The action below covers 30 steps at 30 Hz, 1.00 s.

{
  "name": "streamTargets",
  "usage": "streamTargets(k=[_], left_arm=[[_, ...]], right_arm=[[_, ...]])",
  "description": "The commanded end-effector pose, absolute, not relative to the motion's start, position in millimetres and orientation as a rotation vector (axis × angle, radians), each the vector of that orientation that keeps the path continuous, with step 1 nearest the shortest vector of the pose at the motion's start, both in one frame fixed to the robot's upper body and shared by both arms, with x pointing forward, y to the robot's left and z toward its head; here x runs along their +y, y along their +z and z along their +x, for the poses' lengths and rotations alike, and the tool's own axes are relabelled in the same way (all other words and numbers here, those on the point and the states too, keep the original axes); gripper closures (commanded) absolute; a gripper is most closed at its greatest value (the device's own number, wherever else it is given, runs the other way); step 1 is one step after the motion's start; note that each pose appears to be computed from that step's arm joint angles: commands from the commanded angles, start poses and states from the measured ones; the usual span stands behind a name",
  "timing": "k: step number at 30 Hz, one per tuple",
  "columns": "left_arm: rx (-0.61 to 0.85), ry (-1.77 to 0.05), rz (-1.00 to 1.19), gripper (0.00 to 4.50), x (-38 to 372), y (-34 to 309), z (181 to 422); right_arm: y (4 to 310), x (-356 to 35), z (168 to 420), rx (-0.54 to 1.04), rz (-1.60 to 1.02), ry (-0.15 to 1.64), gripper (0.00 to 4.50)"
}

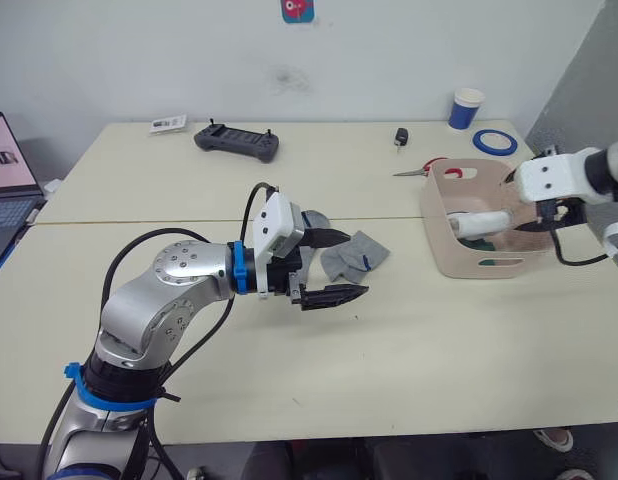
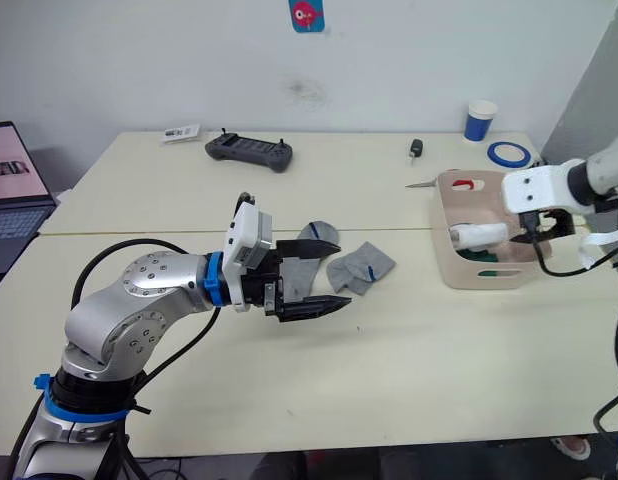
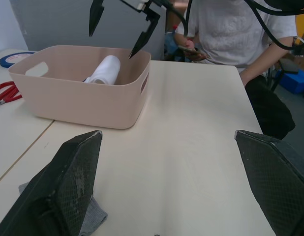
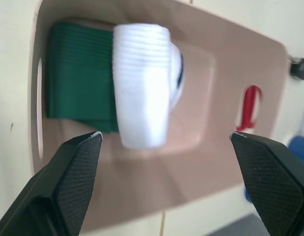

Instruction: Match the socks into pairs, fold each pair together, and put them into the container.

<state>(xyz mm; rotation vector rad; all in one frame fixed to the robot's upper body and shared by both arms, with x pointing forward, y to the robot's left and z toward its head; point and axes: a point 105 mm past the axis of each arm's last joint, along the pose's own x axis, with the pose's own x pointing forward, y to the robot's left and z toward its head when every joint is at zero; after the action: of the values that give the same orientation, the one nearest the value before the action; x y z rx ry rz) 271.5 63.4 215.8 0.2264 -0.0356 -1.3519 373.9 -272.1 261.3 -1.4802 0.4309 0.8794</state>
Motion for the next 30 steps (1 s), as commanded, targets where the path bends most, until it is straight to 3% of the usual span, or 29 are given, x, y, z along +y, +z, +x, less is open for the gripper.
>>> streamTargets(k=[1,5,8,10,12,15,18,22,30], left_arm=[[-0.079,-1.341,0.248,0.00,67,224,271],[-0.080,-1.274,0.250,0.00,85,226,275],[-0.077,-1.074,0.239,0.00,124,222,290],[-0.072,-0.885,0.236,0.00,165,212,299],[-0.052,-0.755,0.249,0.00,196,198,299],[-0.031,-0.694,0.259,0.00,217,182,294],[0.054,-0.578,0.218,0.00,248,148,279],[0.124,-0.545,0.163,0.00,259,119,265],[0.116,-0.531,0.029,0.00,246,113,268]], right_arm=[[294,-275,366,0.311,-1.472,0.773,0.02],[322,-269,362,0.123,-1.398,0.655,0.02],[334,-244,349,-0.139,-1.157,0.624,0.02],[314,-216,332,-0.280,-0.966,0.666,0.02],[285,-194,314,-0.315,-0.815,0.707,0.02],[259,-177,297,-0.286,-0.666,0.738,0.02],[207,-161,283,-0.198,-0.573,0.743,0.02],[156,-150,261,-0.072,-0.494,0.773,0.02],[143,-143,251,-0.024,-0.484,0.823,0.02]])
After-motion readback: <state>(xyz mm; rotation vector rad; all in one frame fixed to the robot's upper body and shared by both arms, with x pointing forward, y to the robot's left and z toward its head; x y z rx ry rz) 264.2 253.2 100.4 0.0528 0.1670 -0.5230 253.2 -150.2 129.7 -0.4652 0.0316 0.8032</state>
